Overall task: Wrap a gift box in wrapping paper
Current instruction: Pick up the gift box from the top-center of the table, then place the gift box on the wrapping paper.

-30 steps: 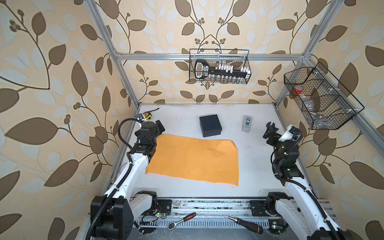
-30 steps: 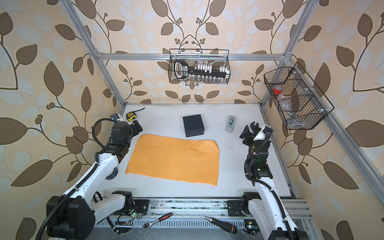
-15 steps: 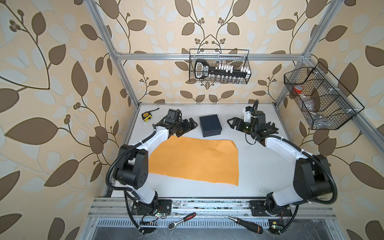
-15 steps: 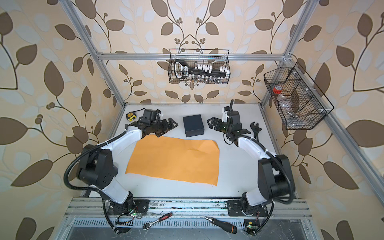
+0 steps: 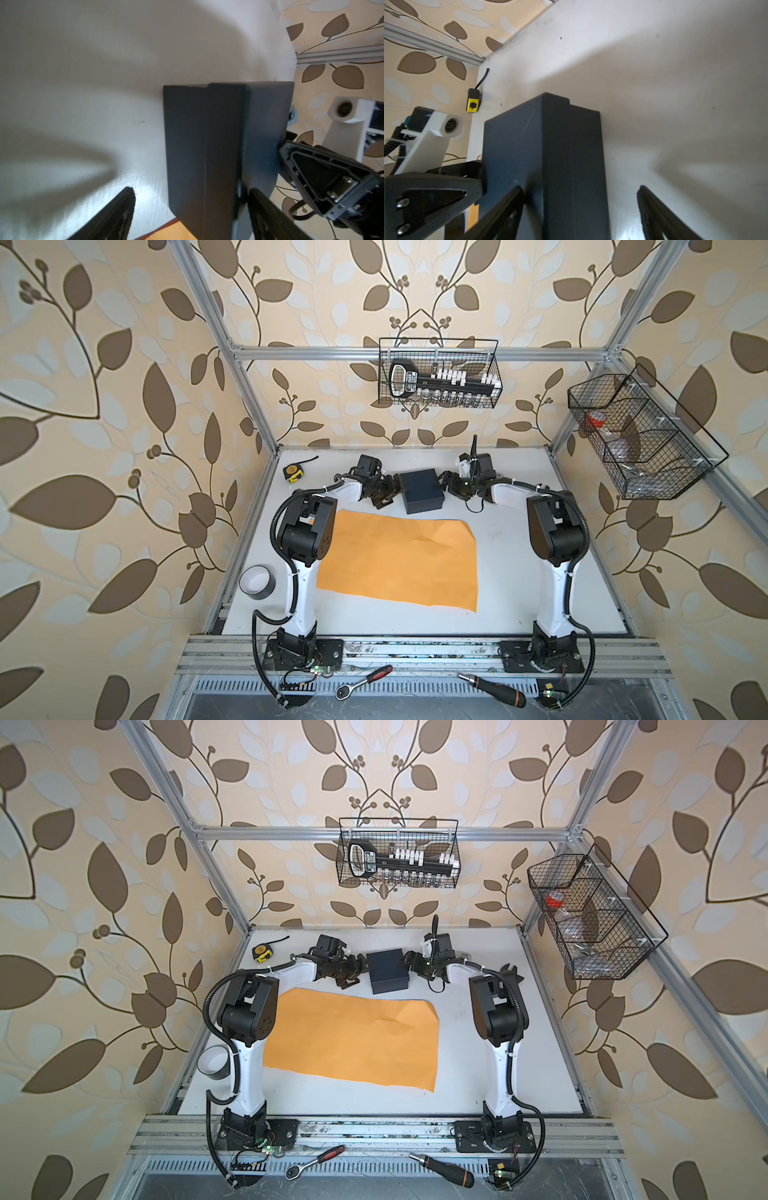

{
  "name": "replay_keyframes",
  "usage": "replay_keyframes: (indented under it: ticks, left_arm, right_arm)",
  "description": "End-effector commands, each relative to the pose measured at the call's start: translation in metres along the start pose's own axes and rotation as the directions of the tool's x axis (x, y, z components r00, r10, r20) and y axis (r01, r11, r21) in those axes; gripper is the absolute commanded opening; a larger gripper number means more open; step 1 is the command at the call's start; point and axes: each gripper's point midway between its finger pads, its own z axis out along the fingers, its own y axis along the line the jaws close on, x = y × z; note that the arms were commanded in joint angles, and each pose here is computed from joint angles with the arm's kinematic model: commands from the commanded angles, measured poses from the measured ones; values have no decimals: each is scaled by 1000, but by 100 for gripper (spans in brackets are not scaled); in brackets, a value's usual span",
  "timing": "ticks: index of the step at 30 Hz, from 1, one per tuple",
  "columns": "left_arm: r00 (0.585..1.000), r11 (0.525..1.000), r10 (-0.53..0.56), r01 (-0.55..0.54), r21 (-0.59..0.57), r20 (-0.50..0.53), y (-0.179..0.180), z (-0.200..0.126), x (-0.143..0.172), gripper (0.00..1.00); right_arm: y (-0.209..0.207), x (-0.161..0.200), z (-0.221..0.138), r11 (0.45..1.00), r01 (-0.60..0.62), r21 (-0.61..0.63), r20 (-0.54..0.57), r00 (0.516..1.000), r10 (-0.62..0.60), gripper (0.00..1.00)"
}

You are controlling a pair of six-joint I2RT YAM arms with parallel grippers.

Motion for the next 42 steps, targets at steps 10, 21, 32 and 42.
replay_keyframes:
  ticks: [10, 21, 32, 42]
  left_arm:
    - [997, 994, 65, -60, 93, -51, -38, 10, 1, 69]
    - [994, 987, 105, -100, 124, -36, -74, -40, 13, 65]
    - [997, 997, 58, -55, 55, -53, -58, -94, 64, 65]
    - [998, 994, 60, -61, -87, -9, -7, -157, 132, 67]
  right_arm:
    - [24, 35, 12, 997, -42, -67, -58, 998, 38, 73]
    - [95, 41, -31, 991, 26, -133, -14, 1000, -28, 67]
    - [141, 100, -73, 987, 71, -142, -5, 997, -72, 67]
    - [174, 189, -82, 979, 131, -156, -44, 989, -139, 67]
